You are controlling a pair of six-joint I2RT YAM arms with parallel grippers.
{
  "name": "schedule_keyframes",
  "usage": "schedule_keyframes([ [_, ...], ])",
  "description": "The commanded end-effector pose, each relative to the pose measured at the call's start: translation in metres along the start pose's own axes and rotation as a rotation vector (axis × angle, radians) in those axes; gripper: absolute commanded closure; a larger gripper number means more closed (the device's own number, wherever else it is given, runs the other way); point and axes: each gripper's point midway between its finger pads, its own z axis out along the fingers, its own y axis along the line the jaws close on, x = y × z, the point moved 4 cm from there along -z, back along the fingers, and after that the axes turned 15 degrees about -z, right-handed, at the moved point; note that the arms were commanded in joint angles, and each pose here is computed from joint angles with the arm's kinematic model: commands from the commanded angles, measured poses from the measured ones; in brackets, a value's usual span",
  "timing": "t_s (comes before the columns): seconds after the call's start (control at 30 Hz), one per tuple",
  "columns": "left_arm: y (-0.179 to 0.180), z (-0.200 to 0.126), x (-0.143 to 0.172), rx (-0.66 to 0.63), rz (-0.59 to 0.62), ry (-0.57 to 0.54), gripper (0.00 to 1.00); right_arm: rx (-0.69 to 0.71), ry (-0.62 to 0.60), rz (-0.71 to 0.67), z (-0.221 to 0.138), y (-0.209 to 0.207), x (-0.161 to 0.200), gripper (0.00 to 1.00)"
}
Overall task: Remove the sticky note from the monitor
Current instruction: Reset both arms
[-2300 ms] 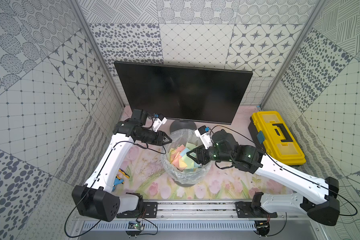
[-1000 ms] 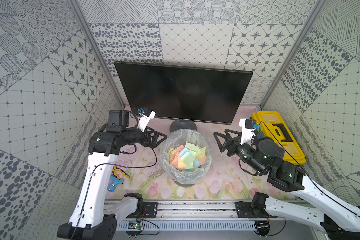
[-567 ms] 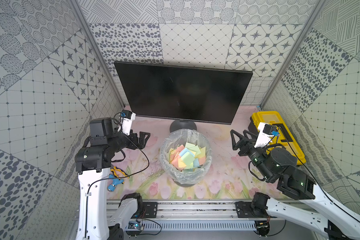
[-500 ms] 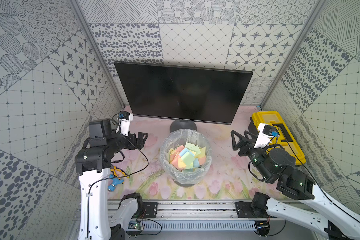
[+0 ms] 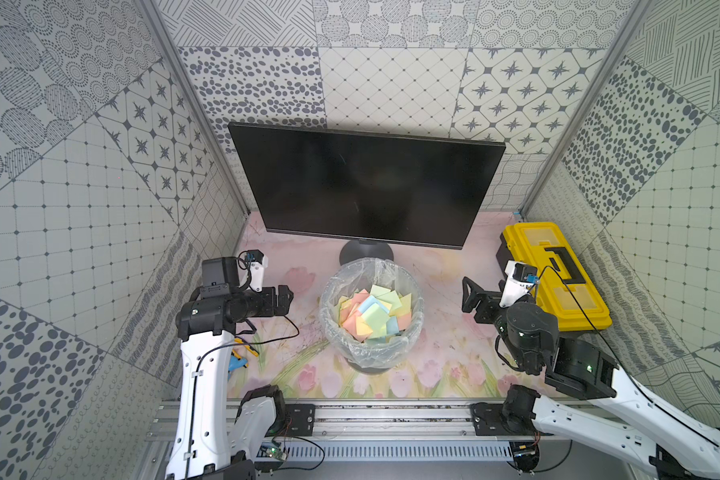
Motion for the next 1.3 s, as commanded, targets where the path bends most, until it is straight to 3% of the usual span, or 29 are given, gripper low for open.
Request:
schedule_keyframes([
  [0.0,0.002,0.014,-0.004,0.044,-0.019,-0.023,0.01,0.051,-0.02,0.017,0.0,-0.007,-0.003,0.03],
  [0.27,-0.015,0.05,0.003,0.267,0.001,-0.049,0.01,0.054,0.049,-0.055,0.016,0.003,0.032,0.03],
  [0.53,-0.025,0.099,-0.01,0.237,0.105,-0.205,0.01,0.053,0.005,-0.08,0.019,0.005,0.033,0.03],
  [0.67,-0.033,0.11,-0.016,0.283,0.141,-0.277,0.01,0.042,-0.006,-0.096,0.016,0.003,0.031,0.03],
  [0.87,-0.031,0.135,-0.025,0.332,0.109,-0.369,0.01,0.07,-0.023,-0.143,0.014,-0.004,0.033,0.03],
  [1.13,-0.027,0.172,-0.018,0.321,0.154,-0.402,0.01,0.087,-0.03,-0.178,0.015,-0.007,0.036,0.03],
  [1.27,-0.024,0.19,-0.013,0.306,0.162,-0.402,0.01,0.098,-0.045,-0.279,0.018,-0.004,0.038,0.03],
])
